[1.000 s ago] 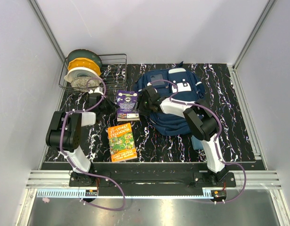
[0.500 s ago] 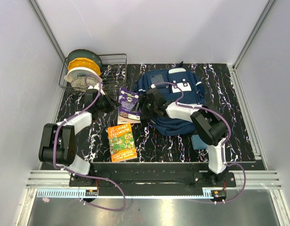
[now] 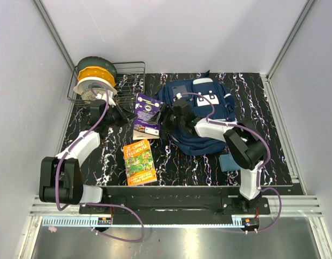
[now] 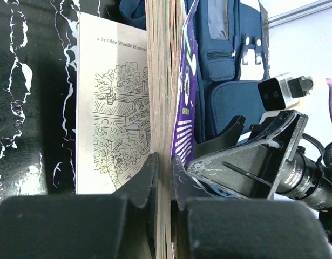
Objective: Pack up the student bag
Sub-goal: Pick up the book from the center of the board.
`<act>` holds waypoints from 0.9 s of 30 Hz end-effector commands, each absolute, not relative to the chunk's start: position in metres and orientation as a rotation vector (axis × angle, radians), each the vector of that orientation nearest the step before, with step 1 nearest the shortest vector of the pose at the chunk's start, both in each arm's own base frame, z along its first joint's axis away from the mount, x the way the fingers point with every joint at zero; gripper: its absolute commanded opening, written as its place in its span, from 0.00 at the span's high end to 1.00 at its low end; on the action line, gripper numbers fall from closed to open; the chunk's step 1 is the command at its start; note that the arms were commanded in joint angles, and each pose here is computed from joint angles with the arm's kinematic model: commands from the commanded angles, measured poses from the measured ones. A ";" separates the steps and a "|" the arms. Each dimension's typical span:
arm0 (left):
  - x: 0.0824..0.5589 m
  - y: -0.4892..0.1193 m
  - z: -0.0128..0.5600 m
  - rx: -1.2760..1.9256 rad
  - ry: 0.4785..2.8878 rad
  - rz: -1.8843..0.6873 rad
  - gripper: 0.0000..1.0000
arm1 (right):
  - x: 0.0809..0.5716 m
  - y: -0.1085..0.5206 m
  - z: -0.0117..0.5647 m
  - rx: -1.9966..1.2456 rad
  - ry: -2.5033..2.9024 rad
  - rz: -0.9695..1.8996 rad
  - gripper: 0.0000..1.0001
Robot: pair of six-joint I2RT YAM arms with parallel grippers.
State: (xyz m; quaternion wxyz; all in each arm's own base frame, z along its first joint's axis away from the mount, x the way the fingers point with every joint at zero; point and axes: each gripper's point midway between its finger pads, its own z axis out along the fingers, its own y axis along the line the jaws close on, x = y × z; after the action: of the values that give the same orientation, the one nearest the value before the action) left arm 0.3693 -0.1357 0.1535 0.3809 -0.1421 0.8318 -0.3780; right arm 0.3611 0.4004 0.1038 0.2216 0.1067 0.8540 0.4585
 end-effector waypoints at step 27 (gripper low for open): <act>0.353 -0.166 0.250 -0.112 1.843 -1.302 1.00 | 0.361 0.408 0.214 0.133 1.908 1.613 0.79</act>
State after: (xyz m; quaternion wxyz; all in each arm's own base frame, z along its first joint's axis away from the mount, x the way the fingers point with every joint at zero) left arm 0.3710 -0.1428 0.2088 0.4195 -0.1095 0.7768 -0.4567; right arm 0.3721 0.3961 0.1577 0.2811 0.0957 0.7839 0.5452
